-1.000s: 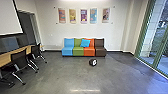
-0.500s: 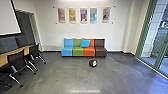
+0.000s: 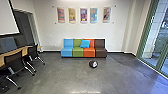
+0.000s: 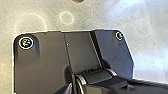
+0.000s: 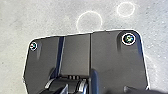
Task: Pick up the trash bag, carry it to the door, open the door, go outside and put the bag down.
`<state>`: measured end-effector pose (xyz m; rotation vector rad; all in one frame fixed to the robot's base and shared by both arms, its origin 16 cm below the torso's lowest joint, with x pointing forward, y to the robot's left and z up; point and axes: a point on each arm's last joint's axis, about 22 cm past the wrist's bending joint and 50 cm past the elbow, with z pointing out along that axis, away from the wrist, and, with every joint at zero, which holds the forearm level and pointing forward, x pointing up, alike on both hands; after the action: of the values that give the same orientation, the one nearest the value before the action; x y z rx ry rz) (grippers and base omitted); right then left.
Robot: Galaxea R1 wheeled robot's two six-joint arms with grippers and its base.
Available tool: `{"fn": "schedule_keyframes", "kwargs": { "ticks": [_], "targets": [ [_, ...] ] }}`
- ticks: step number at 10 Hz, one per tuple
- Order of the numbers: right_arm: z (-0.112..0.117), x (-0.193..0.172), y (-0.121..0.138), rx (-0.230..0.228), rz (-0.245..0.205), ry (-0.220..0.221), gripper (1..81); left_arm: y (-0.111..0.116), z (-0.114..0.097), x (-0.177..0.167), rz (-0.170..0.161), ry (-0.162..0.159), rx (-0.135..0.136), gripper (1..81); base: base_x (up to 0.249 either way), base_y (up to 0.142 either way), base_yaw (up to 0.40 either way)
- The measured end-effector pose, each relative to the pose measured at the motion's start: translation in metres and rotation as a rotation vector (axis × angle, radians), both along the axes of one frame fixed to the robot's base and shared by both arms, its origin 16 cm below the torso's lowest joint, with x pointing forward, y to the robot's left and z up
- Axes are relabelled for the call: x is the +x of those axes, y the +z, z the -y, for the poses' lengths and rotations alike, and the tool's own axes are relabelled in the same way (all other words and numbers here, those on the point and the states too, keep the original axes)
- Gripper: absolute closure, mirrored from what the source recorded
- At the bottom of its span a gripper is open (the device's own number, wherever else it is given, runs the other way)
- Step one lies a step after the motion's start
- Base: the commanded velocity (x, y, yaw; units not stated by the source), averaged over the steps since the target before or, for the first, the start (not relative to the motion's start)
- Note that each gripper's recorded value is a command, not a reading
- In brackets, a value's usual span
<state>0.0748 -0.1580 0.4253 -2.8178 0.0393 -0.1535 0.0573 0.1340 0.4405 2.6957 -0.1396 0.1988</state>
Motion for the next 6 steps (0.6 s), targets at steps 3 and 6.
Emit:
{"fn": "schedule_keyframes", "kwargs": {
  "ticks": [3,6],
  "targets": [
    [0.002,-0.004,-0.001,-0.003,-0.015,0.012,1.0,0.000,-0.004,0.000,0.000,-0.001,0.004,1.0,0.125,0.000,0.000],
    [0.009,-0.023,0.001,0.028,-0.047,0.023,1.0,-0.002,-0.015,-0.004,-0.005,0.000,0.018,1.0,0.094,0.000,0.000]
  ]
}}
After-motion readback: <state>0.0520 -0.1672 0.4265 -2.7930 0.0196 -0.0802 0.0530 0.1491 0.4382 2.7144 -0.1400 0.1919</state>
